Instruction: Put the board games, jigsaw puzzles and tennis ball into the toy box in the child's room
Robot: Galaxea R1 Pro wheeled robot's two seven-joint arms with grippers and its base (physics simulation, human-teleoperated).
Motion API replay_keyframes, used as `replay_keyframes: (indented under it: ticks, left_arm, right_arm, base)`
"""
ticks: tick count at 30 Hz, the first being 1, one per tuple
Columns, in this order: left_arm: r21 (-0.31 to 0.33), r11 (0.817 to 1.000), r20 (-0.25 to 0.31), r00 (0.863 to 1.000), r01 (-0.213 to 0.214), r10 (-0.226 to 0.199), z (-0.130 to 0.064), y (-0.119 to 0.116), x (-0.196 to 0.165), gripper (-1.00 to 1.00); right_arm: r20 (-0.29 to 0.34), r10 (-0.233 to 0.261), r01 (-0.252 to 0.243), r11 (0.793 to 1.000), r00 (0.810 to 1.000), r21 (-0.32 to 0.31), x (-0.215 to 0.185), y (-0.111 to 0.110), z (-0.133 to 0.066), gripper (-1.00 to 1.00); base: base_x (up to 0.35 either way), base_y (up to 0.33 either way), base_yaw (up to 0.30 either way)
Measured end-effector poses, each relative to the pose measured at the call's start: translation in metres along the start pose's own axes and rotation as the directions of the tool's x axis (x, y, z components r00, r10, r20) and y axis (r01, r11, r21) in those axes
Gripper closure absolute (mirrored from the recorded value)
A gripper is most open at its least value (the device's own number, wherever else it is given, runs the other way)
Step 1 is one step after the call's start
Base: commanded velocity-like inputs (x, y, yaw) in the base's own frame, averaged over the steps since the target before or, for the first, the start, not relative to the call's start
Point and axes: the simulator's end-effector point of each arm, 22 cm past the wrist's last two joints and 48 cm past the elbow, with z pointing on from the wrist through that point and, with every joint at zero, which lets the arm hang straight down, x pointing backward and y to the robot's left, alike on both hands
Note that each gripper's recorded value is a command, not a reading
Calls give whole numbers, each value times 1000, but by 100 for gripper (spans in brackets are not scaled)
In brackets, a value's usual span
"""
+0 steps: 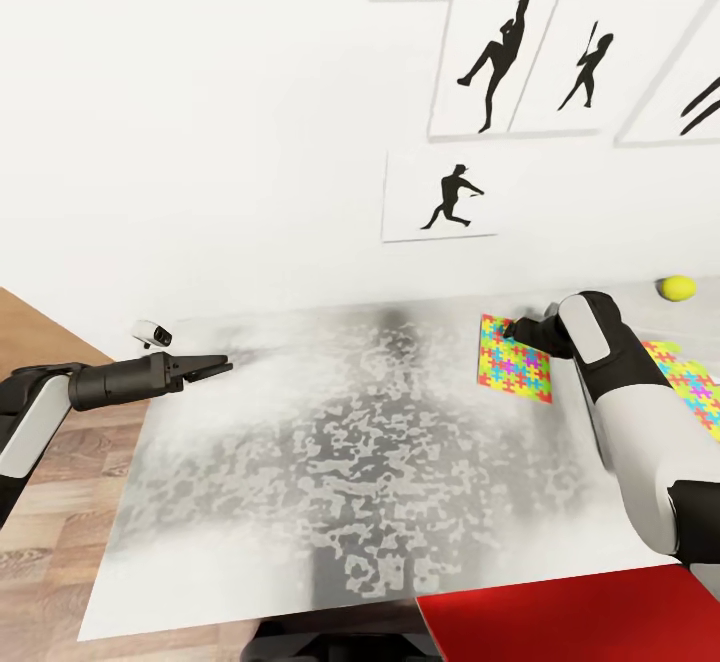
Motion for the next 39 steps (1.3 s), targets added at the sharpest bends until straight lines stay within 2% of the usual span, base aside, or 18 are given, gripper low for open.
replay_keyframes:
  ticks: [39]
  left_arm:
    - [0, 1000, 1, 1000, 2, -2, 0, 1, 0, -100]
  right_arm:
    - [4, -4, 4, 1000, 1000, 3, -1, -1, 0, -100]
  base:
    - [0, 2, 0]
